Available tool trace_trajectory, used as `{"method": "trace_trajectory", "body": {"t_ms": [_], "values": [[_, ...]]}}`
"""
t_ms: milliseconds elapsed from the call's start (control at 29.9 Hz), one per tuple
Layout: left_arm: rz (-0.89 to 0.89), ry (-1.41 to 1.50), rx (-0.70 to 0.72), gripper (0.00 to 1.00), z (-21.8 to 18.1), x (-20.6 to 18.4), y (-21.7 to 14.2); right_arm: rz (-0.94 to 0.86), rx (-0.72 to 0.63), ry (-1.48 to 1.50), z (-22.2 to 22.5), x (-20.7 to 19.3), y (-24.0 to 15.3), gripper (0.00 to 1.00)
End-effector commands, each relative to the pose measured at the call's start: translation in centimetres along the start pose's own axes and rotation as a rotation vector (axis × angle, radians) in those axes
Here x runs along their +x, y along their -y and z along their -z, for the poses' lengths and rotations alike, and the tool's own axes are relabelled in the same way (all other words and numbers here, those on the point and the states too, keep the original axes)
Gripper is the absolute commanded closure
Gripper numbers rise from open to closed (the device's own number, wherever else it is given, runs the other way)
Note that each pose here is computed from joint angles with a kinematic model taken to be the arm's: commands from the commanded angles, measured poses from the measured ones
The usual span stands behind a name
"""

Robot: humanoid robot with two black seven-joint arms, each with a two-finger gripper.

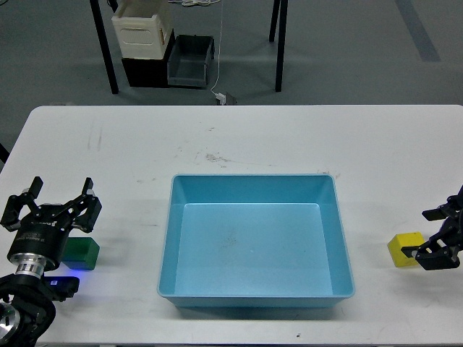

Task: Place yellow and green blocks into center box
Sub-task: 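Lower the right gripper onto the yellow cube and close it, then lift the yellow cube with the right gripper toward the bin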

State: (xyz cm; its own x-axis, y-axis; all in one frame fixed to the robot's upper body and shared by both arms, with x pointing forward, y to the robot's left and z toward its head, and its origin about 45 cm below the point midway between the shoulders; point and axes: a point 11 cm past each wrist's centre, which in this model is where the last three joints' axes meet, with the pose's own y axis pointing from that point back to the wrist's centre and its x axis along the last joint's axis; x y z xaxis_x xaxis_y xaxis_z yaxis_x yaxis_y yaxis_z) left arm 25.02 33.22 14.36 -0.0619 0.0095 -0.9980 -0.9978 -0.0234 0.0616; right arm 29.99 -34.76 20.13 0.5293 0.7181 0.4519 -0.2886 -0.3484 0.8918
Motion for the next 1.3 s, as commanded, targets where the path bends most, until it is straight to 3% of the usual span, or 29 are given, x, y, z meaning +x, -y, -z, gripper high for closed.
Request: {"method": "trace_trajectory", "body": {"t_ms": [0,301,736,1037,1204,1271], "values": [[-0.003,-0.001,-0.002,0.00,-0.1,0.1,0.0,0.034,0.001,-0.003,-0.3,-0.5,0.7,0.01],[-0.003,-0.001,-0.002,0.00,-0.1,0.1,0.0,0.075,0.042,-0.016,0.5,-0.4,3.4,0.01],[-0.004,0.000,-0.004,0.00,-0.1,0.1,0.0,0.121,0.038,-0.047,0.2,-0.7,3.5,0.03],[-0.005,-0.001,-0.007,0.00,-0.2,0.1,0.0,0.157,0.055,-0.043,0.7,-2.0,3.9,0.16],[-0.009,0.000,-0.009,0.00,-0.3,0.3,0.0,0.152,0.052,-0.048,0.6,-1.7,3.8,0.35],[-0.012,0.000,-0.011,0.00,-0.3,0.4,0.0,0.152,0.049,-0.047,0.5,-1.7,3.8,0.37]]}}
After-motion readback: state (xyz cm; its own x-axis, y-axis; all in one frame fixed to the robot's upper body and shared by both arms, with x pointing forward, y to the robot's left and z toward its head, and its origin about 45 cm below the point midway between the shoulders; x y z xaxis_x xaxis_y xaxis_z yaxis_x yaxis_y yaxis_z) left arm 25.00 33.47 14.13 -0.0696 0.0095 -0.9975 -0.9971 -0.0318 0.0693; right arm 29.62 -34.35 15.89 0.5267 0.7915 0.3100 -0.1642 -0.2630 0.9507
